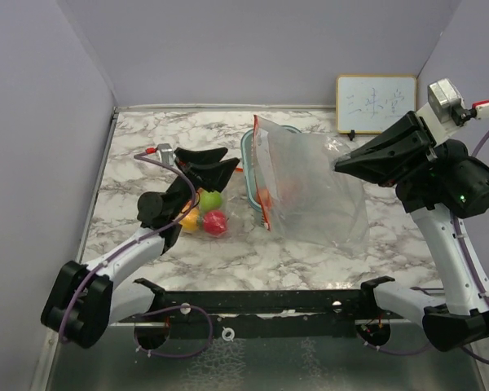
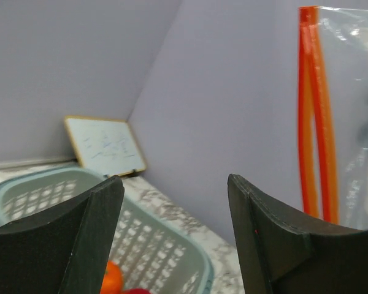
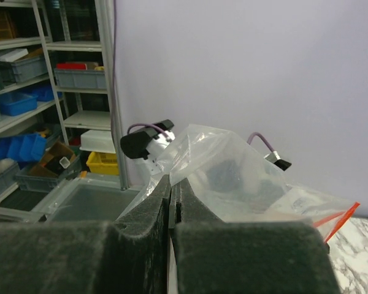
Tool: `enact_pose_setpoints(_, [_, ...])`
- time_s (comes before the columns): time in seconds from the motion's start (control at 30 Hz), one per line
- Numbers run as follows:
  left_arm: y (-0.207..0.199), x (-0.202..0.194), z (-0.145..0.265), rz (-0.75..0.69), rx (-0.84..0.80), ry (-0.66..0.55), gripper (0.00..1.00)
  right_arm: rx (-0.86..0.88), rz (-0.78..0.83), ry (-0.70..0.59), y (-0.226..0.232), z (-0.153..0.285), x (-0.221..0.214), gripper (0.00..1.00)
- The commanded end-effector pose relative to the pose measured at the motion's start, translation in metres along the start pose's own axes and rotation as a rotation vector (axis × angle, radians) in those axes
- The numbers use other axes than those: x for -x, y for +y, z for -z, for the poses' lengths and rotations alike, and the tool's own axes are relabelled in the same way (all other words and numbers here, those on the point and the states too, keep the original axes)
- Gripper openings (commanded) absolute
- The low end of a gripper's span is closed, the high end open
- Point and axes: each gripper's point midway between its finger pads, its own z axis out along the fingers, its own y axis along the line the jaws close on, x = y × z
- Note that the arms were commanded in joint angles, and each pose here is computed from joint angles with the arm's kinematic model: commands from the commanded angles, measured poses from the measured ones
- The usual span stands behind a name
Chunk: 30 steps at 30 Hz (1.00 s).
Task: Place the food in the zip-top bag and seal the zipper
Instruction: Open the zipper of the food storage bag.
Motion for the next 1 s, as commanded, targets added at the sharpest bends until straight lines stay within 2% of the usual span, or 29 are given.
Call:
enact_pose_setpoints(0.0, [-0.084,0.029,-0.003,0.114,-0.439,-0.063,0.70,0.055,0.038,-0.002,0.022,-0.003,0.012,0.01])
enact_pose_setpoints(0.07, [-0.096,0.027,-0.002,0.174,-0.540,-0.046,0.68,0.057,0.040,-0.003,0.023,-0.003,0.013,0.01])
enact_pose_setpoints(0.2, [-0.103,0.000,-0.016,0.244,-0.619,0.080,0.60,0.070,0.041,-0.009,0.027,-0.003,0.013,0.01])
enact_pose_setpoints(0.37, [-0.130,-0.015,-0.020,0.269,-0.718,0.137,0.60,0.078,0.043,-0.008,0.026,-0.003,0.013,0.01])
enact_pose_setpoints(0.6, [-0.161,-0.021,-0.006,0.253,-0.840,0.210,0.63,0.066,0.031,-0.002,0.020,-0.002,0.008,0.01])
enact_pose_setpoints(0.97, [-0.162,-0.031,0.022,0.236,-0.848,0.273,0.63,0.056,0.075,0.026,0.026,-0.004,0.013,0.01])
